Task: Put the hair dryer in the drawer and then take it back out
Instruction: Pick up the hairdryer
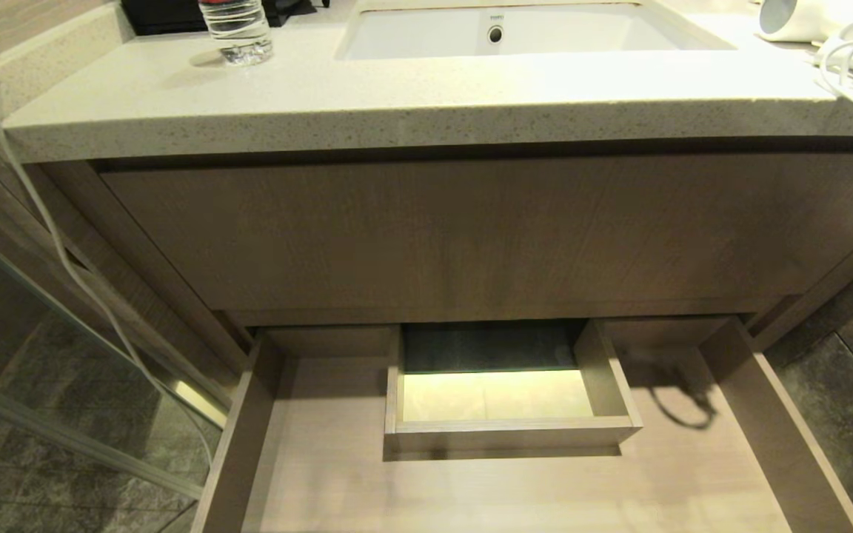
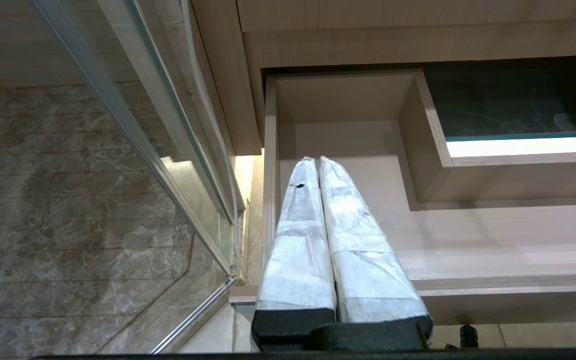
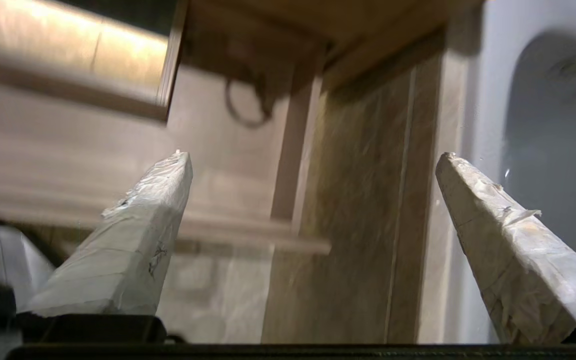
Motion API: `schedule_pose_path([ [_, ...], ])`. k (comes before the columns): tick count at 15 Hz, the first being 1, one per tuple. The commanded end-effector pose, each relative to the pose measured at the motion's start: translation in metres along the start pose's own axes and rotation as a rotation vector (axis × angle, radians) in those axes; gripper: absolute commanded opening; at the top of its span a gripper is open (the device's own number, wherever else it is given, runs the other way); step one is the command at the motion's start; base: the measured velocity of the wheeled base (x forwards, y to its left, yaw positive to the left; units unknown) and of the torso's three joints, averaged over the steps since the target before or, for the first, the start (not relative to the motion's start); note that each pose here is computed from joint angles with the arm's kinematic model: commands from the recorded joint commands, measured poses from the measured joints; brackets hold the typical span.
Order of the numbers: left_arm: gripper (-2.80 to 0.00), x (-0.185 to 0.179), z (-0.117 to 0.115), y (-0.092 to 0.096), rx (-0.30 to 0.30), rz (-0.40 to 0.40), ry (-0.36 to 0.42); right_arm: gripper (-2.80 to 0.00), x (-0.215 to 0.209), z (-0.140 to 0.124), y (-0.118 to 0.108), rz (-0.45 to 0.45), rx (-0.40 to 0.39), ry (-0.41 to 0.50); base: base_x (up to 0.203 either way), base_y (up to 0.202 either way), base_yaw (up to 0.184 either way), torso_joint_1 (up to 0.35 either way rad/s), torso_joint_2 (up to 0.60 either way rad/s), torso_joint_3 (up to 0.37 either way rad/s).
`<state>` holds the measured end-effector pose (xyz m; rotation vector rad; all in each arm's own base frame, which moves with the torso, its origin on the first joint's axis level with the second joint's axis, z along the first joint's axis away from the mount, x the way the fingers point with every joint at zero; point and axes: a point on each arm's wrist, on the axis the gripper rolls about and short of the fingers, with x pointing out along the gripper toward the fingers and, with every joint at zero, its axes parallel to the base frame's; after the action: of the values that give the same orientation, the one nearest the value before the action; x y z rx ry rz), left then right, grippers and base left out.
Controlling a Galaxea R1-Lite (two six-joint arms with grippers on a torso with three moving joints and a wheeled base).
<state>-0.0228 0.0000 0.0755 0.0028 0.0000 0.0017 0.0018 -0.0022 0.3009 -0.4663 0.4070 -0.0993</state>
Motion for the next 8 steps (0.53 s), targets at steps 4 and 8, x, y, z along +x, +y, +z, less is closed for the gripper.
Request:
schedule_pose_path([
  [4,-2.80,0.000,0.000,0.000,0.000,0.000,0.000,0.00,0.020,-0.119,0.059,-0.120,0.052,-0.036,0.000,0.000,0.000,0.000,0.00,0.000],
  [8,-2.80,0.000,0.000,0.000,0.000,0.000,0.000,-2.80,0.026,-0.140,0.068,-0.171,0.100,-0.179,0.000,0.000,0.000,0.000,0.00,0.000],
])
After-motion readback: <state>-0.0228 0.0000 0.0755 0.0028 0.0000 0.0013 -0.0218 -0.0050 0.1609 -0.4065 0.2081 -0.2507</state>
